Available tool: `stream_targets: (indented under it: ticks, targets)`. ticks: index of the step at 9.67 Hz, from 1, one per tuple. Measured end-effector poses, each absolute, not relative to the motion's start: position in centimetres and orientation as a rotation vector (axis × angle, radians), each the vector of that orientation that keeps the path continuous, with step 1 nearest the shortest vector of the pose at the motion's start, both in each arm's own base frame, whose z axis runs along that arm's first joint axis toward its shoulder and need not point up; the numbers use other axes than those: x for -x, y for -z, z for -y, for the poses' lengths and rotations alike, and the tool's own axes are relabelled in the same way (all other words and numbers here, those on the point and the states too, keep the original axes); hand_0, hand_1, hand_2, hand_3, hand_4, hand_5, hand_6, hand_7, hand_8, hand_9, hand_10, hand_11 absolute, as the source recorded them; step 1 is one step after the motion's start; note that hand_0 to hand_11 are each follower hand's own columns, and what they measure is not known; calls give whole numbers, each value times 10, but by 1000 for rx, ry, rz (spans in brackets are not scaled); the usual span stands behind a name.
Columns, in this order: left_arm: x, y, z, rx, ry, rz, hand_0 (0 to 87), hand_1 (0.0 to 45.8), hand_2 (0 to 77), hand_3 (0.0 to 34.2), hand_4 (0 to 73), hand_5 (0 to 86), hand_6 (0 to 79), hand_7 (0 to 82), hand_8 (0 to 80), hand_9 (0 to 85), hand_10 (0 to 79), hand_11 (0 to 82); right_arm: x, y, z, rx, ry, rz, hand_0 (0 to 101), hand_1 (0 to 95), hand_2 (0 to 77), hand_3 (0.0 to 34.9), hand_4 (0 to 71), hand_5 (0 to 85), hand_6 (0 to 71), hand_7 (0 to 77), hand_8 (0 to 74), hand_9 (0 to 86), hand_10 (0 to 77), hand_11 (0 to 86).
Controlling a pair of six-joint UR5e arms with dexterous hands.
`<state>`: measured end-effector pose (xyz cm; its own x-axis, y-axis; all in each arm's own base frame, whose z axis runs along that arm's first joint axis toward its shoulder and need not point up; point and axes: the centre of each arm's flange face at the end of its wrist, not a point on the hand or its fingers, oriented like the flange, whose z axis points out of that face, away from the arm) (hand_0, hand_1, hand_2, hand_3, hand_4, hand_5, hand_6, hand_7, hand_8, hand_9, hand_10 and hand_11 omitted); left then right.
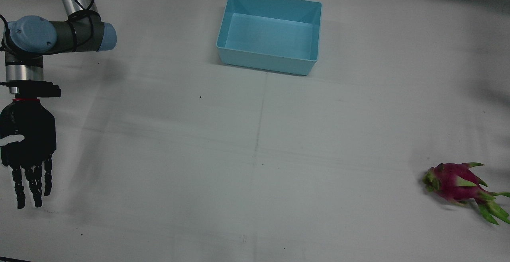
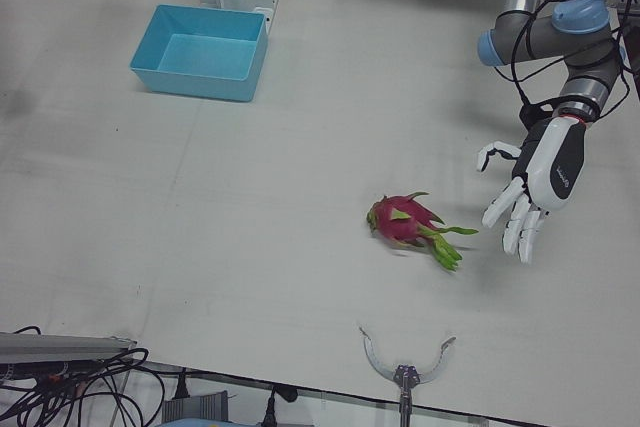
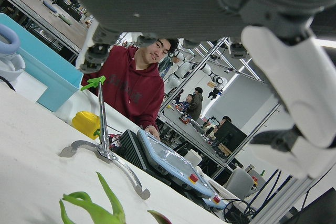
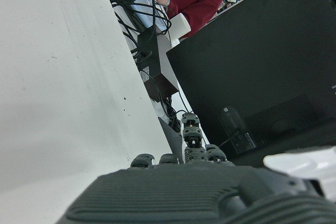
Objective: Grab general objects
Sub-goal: 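Move the left hand down beside the pink dragon fruit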
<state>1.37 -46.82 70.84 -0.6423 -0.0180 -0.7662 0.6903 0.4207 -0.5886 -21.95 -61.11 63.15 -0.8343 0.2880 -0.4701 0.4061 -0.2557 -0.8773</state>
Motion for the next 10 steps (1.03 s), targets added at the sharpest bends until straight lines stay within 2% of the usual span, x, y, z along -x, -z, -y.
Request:
stream_targets:
  ticks: [1, 5, 7, 9, 10]
  targets:
    - [-16, -708, 469, -567, 1258, -1962, 485, 0, 600, 304, 0, 16, 0, 5, 11, 5, 218, 11, 220, -631, 611, -873, 2265, -1865, 0, 65, 16, 0, 0, 0, 0, 0, 0, 11, 0, 5]
    - [-56, -693, 486, -608, 1185, -1820, 520, 0, 600, 307, 0, 16, 0, 5, 11, 5, 218, 11, 220, -631, 611, -874, 2265, -1866, 0, 65, 16, 0, 0, 0, 0, 0, 0, 11, 0, 11]
    - [-69, -687, 492, -616, 1160, -1782, 526, 0, 600, 298, 0, 16, 0, 5, 11, 5, 224, 11, 220, -631, 611, -874, 2265, -1865, 0, 65, 16, 0, 0, 0, 0, 0, 0, 11, 0, 5]
    - [-113, -670, 505, -557, 1107, -1773, 525, 0, 600, 301, 0, 16, 0, 5, 11, 5, 218, 11, 220, -631, 611, -874, 2265, -1865, 0, 65, 16, 0, 0, 0, 0, 0, 0, 11, 0, 11]
    - [-140, -657, 511, -518, 1081, -1769, 520, 0, 535, 297, 0, 16, 0, 5, 11, 5, 218, 11, 220, -631, 611, -874, 2265, -1865, 0, 65, 16, 0, 0, 0, 0, 0, 0, 11, 0, 11]
